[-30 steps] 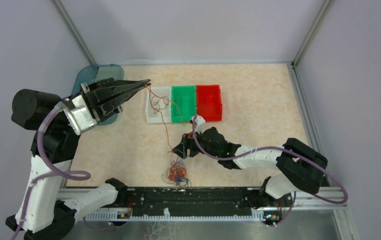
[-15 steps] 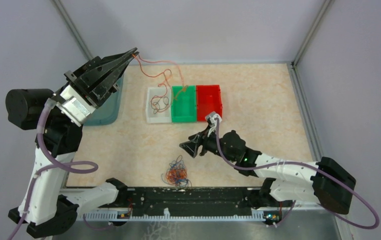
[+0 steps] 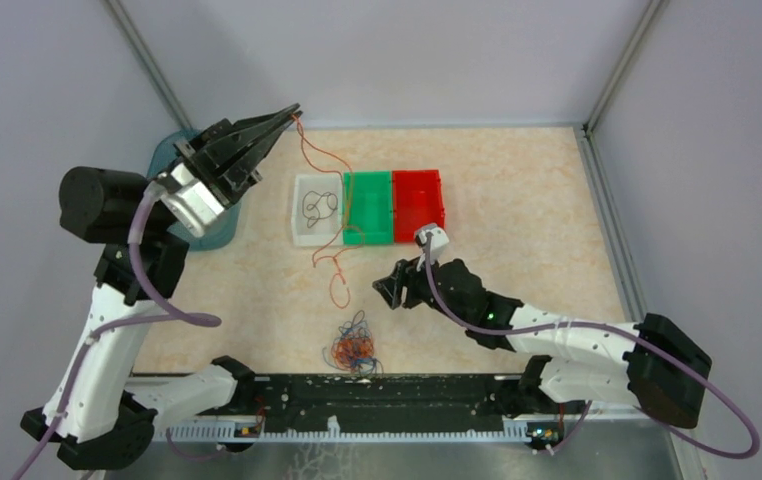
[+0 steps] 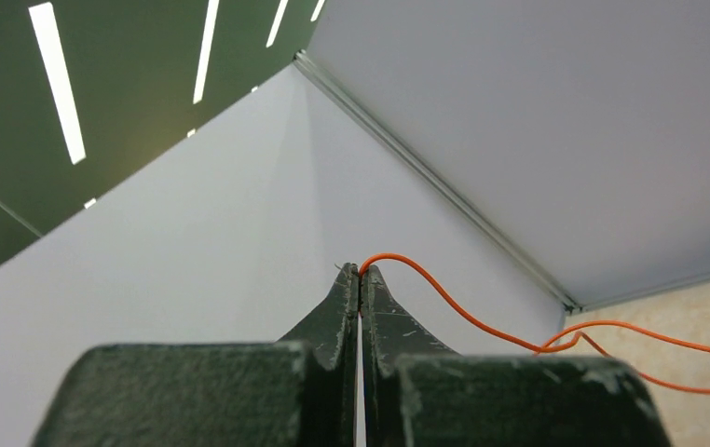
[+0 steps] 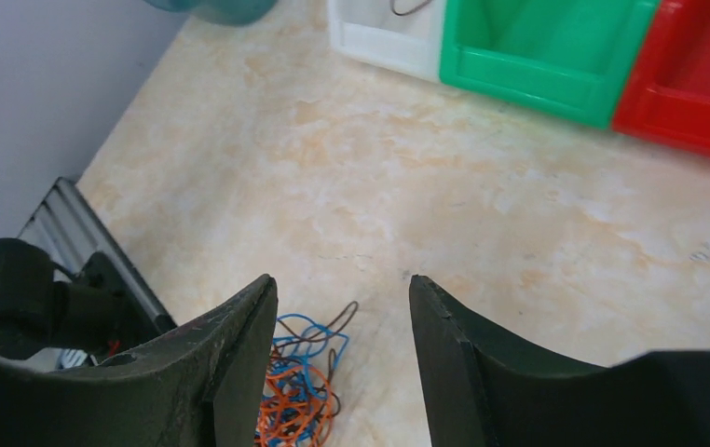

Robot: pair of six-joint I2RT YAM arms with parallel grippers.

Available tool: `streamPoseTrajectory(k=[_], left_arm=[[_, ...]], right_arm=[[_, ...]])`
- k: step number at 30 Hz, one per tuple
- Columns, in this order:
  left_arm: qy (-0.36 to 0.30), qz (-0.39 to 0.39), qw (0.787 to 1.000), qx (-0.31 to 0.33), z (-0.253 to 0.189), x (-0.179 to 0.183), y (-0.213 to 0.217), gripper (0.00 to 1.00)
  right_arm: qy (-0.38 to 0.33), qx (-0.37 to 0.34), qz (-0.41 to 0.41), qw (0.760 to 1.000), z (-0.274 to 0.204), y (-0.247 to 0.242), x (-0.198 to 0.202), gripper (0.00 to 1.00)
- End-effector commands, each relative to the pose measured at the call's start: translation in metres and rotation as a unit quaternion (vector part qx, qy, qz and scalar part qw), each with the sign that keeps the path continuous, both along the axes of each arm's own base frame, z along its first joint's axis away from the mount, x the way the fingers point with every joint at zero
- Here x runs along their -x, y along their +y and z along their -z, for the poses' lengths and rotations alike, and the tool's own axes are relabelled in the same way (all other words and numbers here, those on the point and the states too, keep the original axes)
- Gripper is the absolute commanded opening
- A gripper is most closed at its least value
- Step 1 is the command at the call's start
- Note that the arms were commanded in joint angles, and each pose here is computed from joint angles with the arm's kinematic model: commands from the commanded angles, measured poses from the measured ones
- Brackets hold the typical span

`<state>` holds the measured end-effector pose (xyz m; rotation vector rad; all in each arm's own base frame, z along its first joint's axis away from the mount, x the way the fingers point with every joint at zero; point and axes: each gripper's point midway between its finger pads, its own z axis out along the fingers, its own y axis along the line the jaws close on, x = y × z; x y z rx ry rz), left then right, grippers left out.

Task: Untangle the cables

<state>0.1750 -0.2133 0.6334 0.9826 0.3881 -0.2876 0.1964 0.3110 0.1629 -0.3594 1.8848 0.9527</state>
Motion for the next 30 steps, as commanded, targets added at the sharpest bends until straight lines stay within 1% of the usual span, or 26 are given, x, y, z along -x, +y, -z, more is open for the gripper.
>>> streamPoseTrajectory(k=[1,9,13,16,22,25,30], left_arm=[[0.033,-0.011,0.999,-0.018,0.032,-0.016,-0.007,0.00],[0.089,-0.019,0.994,-0.058,0.095,-0.044,-0.021,0.00],[0.117,-0.026,0.990,-0.073,0.125,-0.063,-0.031,0.00],[0.126,-0.037,0.988,-0.086,0.143,-0.078,-0.037,0.00],[0.145,-0.070,0.982,-0.099,0.177,-0.113,-0.046,0.00],[0.142,-0.086,0.981,-0.105,0.192,-0.128,-0.050,0.00],[0.157,-0.106,0.973,-0.129,0.224,-0.154,-0.059,0.00]], right_arm=[[-0.002,0.009,0.082,0.997,-0.012,-0.015,-0.021,0.55],[-0.001,-0.006,0.176,0.984,-0.022,-0.055,-0.038,0.55],[0.013,-0.001,0.232,0.973,-0.020,-0.082,-0.048,0.55],[0.019,0.001,0.266,0.964,-0.019,-0.099,-0.053,0.54],[0.009,-0.005,0.279,0.960,-0.026,-0.109,-0.056,0.53],[0.005,-0.004,0.279,0.960,-0.029,-0.110,-0.056,0.53],[0.001,-0.002,0.282,0.959,-0.032,-0.114,-0.057,0.53]])
